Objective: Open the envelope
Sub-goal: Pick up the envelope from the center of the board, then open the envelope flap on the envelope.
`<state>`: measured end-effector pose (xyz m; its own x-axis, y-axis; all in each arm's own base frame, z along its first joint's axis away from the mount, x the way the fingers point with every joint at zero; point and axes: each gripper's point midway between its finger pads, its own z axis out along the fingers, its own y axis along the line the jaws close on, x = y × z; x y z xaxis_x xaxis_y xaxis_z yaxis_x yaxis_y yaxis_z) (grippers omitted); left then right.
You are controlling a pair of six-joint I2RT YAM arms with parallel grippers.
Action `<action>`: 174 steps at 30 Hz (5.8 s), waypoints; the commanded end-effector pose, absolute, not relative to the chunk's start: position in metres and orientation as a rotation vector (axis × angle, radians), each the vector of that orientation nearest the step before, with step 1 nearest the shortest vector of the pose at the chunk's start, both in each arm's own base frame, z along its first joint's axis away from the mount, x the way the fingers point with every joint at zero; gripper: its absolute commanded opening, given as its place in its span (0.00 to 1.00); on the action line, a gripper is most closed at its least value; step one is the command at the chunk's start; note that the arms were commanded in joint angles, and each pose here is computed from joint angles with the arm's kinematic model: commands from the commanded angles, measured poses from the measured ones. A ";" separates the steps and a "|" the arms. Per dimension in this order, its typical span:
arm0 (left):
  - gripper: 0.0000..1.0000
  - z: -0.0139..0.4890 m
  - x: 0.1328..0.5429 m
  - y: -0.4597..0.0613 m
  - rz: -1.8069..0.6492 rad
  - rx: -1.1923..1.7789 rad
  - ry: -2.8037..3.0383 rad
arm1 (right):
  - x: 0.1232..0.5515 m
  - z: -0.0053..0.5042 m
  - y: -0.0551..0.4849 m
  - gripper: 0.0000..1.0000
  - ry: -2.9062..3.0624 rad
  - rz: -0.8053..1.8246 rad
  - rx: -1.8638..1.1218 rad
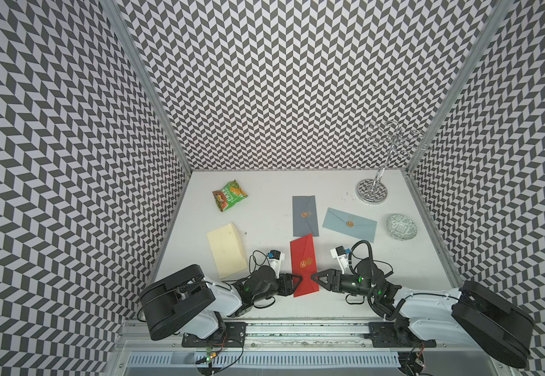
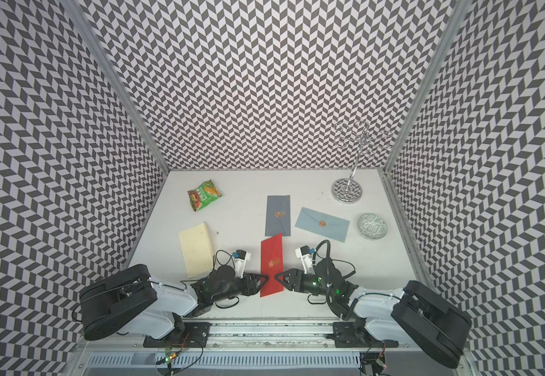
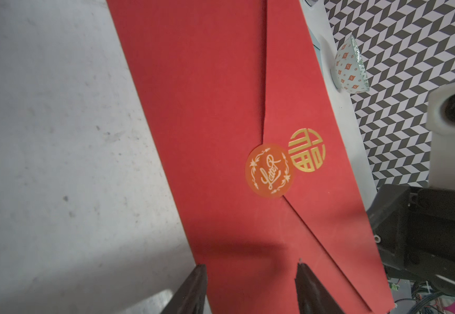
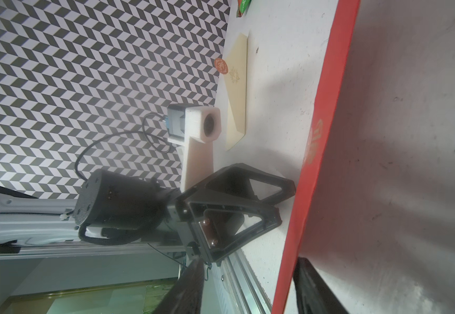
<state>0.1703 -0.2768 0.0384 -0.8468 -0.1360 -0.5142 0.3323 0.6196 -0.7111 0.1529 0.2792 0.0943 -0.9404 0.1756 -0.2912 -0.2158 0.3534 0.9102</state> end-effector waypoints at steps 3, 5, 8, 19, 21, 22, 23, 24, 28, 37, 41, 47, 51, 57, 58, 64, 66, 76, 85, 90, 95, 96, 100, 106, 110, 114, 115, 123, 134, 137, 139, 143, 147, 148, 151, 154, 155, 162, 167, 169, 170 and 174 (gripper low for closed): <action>0.56 0.030 0.165 -0.273 -1.151 0.166 2.343 | 0.161 0.107 0.293 0.49 2.247 1.631 -0.057; 0.55 0.030 0.165 -0.273 -1.153 0.165 2.341 | 0.164 0.095 0.293 0.45 2.297 1.579 -0.045; 0.55 0.031 0.164 -0.273 -1.157 0.162 2.340 | 0.167 0.079 0.291 0.35 2.359 1.515 -0.017; 0.56 0.046 0.168 -0.269 -1.166 0.148 2.279 | 0.174 0.071 0.276 0.06 2.377 1.337 -0.037; 0.56 0.055 0.171 -0.265 -1.165 0.125 2.240 | 0.175 0.077 0.272 0.04 2.349 1.315 -0.056; 0.57 0.059 0.172 -0.263 -1.161 0.116 2.224 | 0.175 0.082 0.270 0.04 2.330 1.309 -0.069; 0.57 0.065 0.175 -0.260 -1.154 0.097 2.201 | 0.176 0.087 0.268 0.03 2.303 1.299 -0.084; 0.58 0.072 0.178 -0.257 -1.148 0.082 2.176 | 0.177 0.092 0.266 0.03 2.277 1.290 -0.093; 0.62 0.120 0.200 -0.252 -1.092 0.046 2.017 | 0.187 0.123 0.255 0.03 2.119 1.257 -0.097; 0.69 0.221 0.239 -0.244 -0.981 0.091 1.744 | 0.228 0.221 0.234 0.01 1.781 1.111 -0.117; 0.70 0.251 0.254 -0.235 -1.041 0.101 1.665 | 0.220 0.232 0.248 0.00 1.759 1.115 -0.307; 0.72 0.267 0.233 -0.233 -1.195 0.201 1.550 | 0.176 0.195 0.249 0.00 1.700 1.329 -0.419; 0.73 0.256 0.224 -0.225 -1.248 0.179 1.529 | 0.165 0.209 0.253 0.00 1.659 1.350 -0.511; 0.74 0.263 0.216 -0.234 -1.324 0.269 1.505 | 0.155 0.219 0.258 0.00 1.630 1.393 -0.581; 0.74 0.264 0.213 -0.236 -1.343 0.284 1.498 | 0.155 0.219 0.258 0.00 1.632 1.394 -0.583; 0.72 0.265 0.204 -0.251 -1.426 0.381 1.471 | 0.147 0.219 0.265 0.00 1.632 1.430 -0.656; 0.69 0.263 0.206 -0.254 -1.435 0.386 1.478 | 0.142 0.219 0.267 0.00 1.619 1.455 -0.690; 0.51 0.266 0.201 -0.261 -1.475 0.438 1.452 | 0.145 0.204 0.273 0.00 1.679 1.439 -0.722; 0.19 0.263 0.205 -0.261 -1.457 0.432 1.470 | 0.162 0.199 0.274 0.02 1.743 1.365 -0.662; 0.03 0.259 0.207 -0.257 -1.435 0.402 1.482 | 0.183 0.190 0.263 0.16 1.821 1.253 -0.521; 0.00 0.249 0.214 -0.251 -1.372 0.353 1.524 | 0.210 0.190 0.236 0.34 1.876 1.124 -0.250; 0.00 0.248 0.215 -0.250 -1.361 0.342 1.530 | 0.216 0.189 0.227 0.51 1.895 1.100 -0.155; 0.00 0.241 0.220 -0.250 -1.298 0.321 1.561 | 0.221 0.196 0.208 0.97 1.875 1.104 0.024; 0.00 0.235 0.221 -0.275 -1.171 0.331 1.622 | 0.208 0.189 0.195 1.00 1.796 1.247 0.149; 0.00 0.238 0.217 -0.291 -1.148 0.338 1.634 | 0.210 0.199 0.200 0.92 1.811 1.179 0.062; 0.00 0.240 0.214 -0.302 -1.091 0.340 1.651 | 0.215 0.204 0.206 0.85 1.906 1.112 0.023; 0.00 0.239 0.213 -0.303 -1.084 0.343 1.650 | 0.215 0.203 0.208 0.83 1.915 1.108 0.017; 0.00 0.238 0.211 -0.312 -1.002 0.346 1.688 | 0.218 0.207 0.210 0.75 1.969 0.943 0.080; 0.00 0.240 0.202 -0.323 -0.987 0.403 1.676 | 0.208 0.208 0.224 0.77 2.032 0.660 0.138; 0.00 0.236 0.202 -0.325 -0.972 0.421 1.691 | 0.208 0.208 0.228 0.78 2.041 0.665 0.130; 0.00 0.234 0.202 -0.327 -0.970 0.429 1.696 | 0.208 0.205 0.228 0.78 2.034 0.674 0.140; 0.00 0.231 0.201 -0.330 -0.956 0.449 1.705 | 0.208 0.200 0.220 0.77 2.003 0.710 0.212; 0.00 0.229 0.200 -0.333 -0.945 0.468 1.717 | 0.205 0.208 0.216 0.77 1.964 0.779 0.215; 0.00 0.229 0.200 -0.332 -0.946 0.468 1.716 | 0.203 0.211 0.219 0.78 1.951 0.799 0.182; 0.00 0.231 0.198 -0.334 -0.957 0.475 1.711 | 0.202 0.213 0.226 0.78 1.963 0.812 0.139; 0.00 0.230 0.195 -0.336 -0.974 0.490 1.710 | 0.203 0.207 0.230 0.79 1.995 0.782 0.138; 0.00 0.230 0.193 -0.338 -0.982 0.499 1.708 | 0.204 0.204 0.232 0.79 2.006 0.774 0.135; 0.00 0.233 0.189 -0.341 -0.977 0.545 1.690 | 0.207 0.194 0.234 0.80 2.046 0.727 0.163; 0.00 0.230 0.188 -0.343 -0.972 0.559 1.695 | 0.208 0.191 0.229 0.80 2.051 0.701 0.189; 0.00 0.230 0.187 -0.344 -0.977 0.566 1.694 | 0.210 0.189 0.225 0.80 2.056 0.675 0.211; 0.00 0.230 0.187 -0.344 -0.973 0.569 1.694 | 0.211 0.188 0.223 0.80 2.061 0.657 0.224; 0.00 0.229 0.186 -0.346 -0.972 0.580 1.694 | 0.213 0.180 0.217 0.79 2.082 0.604 0.251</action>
